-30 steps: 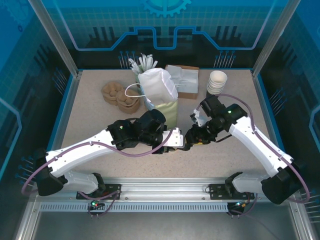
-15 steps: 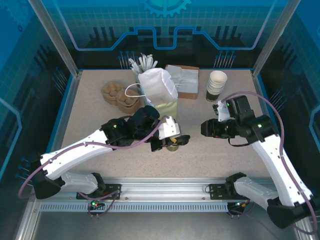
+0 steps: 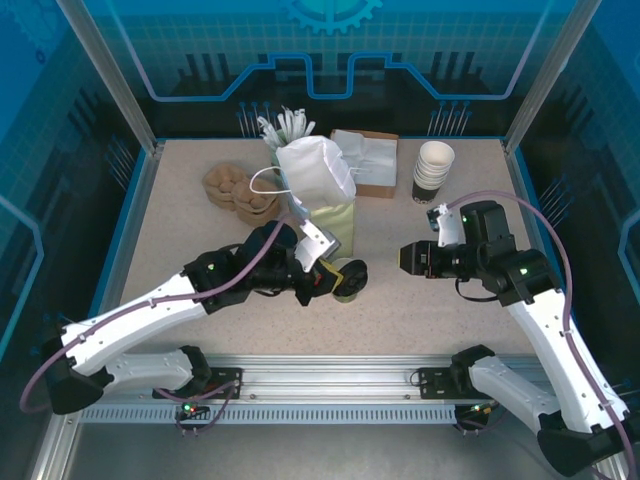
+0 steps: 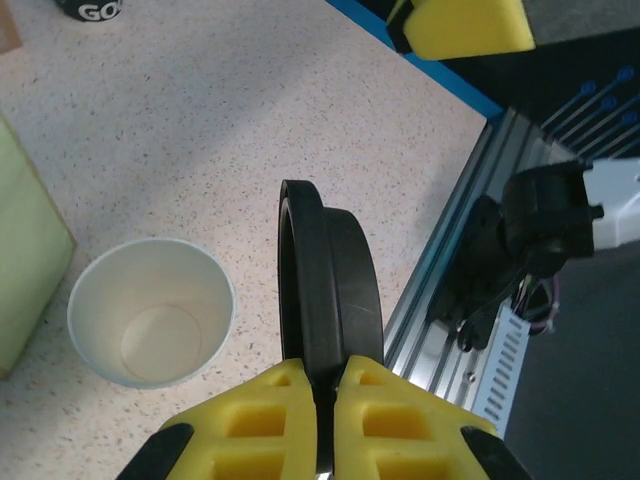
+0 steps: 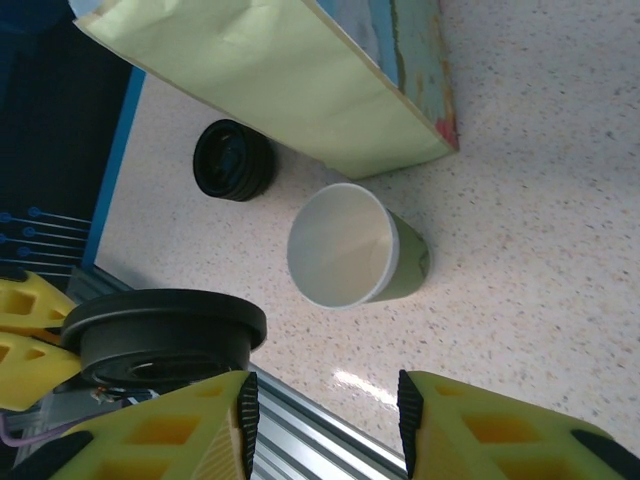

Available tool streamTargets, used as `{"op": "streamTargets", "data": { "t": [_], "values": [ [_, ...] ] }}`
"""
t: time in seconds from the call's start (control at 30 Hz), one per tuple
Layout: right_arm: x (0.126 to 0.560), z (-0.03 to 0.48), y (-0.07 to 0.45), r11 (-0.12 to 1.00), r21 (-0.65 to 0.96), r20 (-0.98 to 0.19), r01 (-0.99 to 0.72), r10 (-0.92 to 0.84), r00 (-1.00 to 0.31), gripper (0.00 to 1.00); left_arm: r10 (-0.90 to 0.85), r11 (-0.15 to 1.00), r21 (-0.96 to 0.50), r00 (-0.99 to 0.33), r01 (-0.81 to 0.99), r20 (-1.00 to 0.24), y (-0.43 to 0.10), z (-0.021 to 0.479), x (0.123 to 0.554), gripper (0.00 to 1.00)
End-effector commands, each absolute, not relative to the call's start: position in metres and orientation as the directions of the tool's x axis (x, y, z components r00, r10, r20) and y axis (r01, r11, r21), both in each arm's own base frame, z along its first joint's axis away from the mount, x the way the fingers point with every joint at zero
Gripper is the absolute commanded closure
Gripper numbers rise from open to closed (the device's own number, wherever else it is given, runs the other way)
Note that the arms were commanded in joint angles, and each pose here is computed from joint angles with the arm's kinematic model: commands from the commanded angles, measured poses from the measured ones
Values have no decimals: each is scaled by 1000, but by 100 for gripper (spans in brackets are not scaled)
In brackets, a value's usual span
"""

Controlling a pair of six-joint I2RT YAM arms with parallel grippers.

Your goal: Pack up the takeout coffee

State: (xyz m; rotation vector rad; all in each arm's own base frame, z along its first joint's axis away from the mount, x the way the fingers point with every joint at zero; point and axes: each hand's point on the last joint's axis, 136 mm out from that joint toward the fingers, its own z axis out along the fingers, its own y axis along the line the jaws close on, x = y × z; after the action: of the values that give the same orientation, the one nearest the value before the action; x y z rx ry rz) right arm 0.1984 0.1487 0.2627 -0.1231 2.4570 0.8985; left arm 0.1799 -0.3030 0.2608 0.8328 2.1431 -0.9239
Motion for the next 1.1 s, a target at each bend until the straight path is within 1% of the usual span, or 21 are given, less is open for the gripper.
{"op": "streamTargets", "data": {
  "t": [0.0, 0.2, 0.37, 0.6, 0.67, 0.7, 0.73, 0.93, 1.07],
  "values": [
    [202, 271, 155, 733, 620, -519, -279, 116, -847, 58, 89, 613, -518, -704, 596, -705, -291, 263, 195, 92],
    [206, 264, 159, 712, 653, -498, -258, 148, -854, 57, -71, 597, -651, -777, 469, -625, -280, 246, 200, 93],
    [209, 261, 164, 687, 680, -489, -257, 163, -857, 57, -174, 534, -752, -821, 386, -544, -279, 231, 205, 93],
    [225, 240, 171, 676, 694, -468, -248, 161, -869, 57, -239, 490, -810, -844, 322, -480, -280, 221, 213, 93],
    [233, 230, 173, 669, 705, -451, -234, 169, -876, 58, -253, 443, -836, -850, 323, -462, -283, 226, 214, 93],
    [237, 230, 175, 661, 711, -452, -239, 170, -876, 58, -264, 437, -845, -854, 309, -449, -282, 225, 215, 93],
    [236, 218, 177, 656, 719, -429, -229, 160, -889, 58, -276, 433, -852, -857, 294, -436, -281, 223, 217, 92],
    [246, 208, 178, 632, 727, -459, -269, 155, -875, 58, -301, 389, -886, -874, 253, -381, -282, 224, 221, 91],
    [254, 200, 174, 614, 746, -449, -258, 177, -876, 59, -322, 380, -900, -883, 211, -343, -281, 214, 223, 91]
  ]
}}
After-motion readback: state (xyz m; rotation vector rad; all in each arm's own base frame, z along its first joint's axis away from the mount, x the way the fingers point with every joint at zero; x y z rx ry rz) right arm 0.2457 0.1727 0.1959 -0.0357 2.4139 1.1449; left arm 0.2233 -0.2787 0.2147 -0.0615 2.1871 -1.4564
